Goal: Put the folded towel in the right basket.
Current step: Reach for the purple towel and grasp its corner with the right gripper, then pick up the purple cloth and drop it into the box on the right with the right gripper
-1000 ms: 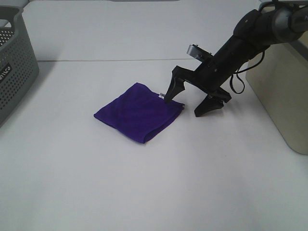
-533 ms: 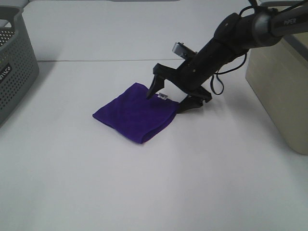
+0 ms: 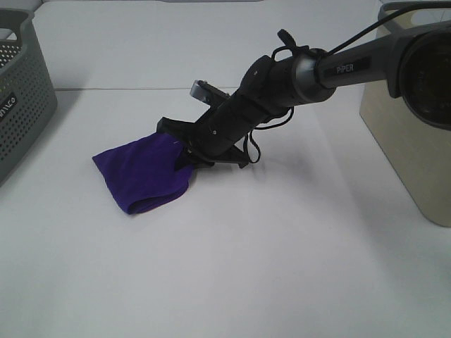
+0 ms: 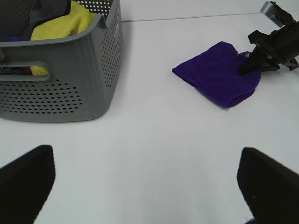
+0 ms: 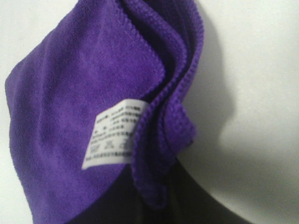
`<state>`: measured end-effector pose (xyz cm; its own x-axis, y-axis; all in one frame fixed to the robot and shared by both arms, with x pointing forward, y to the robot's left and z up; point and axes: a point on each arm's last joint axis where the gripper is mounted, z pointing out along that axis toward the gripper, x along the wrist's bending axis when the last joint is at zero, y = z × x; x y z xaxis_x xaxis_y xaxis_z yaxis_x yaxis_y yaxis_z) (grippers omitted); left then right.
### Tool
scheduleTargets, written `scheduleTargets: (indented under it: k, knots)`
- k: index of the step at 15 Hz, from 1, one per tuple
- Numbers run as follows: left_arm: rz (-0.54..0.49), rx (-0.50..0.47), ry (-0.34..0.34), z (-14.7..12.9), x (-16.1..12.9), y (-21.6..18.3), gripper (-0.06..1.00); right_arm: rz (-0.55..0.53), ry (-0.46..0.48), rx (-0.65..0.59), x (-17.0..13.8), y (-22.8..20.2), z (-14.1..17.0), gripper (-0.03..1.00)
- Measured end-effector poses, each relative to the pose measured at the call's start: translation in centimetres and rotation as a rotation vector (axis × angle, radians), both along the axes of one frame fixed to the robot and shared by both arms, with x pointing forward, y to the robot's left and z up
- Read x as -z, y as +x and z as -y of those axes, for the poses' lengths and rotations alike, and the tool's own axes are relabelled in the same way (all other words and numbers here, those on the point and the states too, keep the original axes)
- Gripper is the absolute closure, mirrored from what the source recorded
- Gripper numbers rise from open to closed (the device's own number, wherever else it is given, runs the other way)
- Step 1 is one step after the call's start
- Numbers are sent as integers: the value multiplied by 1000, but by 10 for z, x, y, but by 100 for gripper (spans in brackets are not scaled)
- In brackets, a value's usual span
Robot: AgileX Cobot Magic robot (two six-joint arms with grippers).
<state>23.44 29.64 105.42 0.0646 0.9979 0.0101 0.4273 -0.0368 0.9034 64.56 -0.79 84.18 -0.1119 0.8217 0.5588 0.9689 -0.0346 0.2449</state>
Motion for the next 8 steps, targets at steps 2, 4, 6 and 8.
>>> scheduleTargets:
  k: [2,4,6,8]
  knots:
    - [0,0,0,0,0,0,-5,6,-2,-1,0,-1,-1,90]
    - [0,0,0,0,0,0,-5,24,-4,-16,-6,-1,-2,90]
    - [0,0,0,0,0,0,-5,35,-28,-81,-16,-5,0,90]
    - [0,0,0,0,0,0,-5,39,-41,-147,-40,-13,2,90]
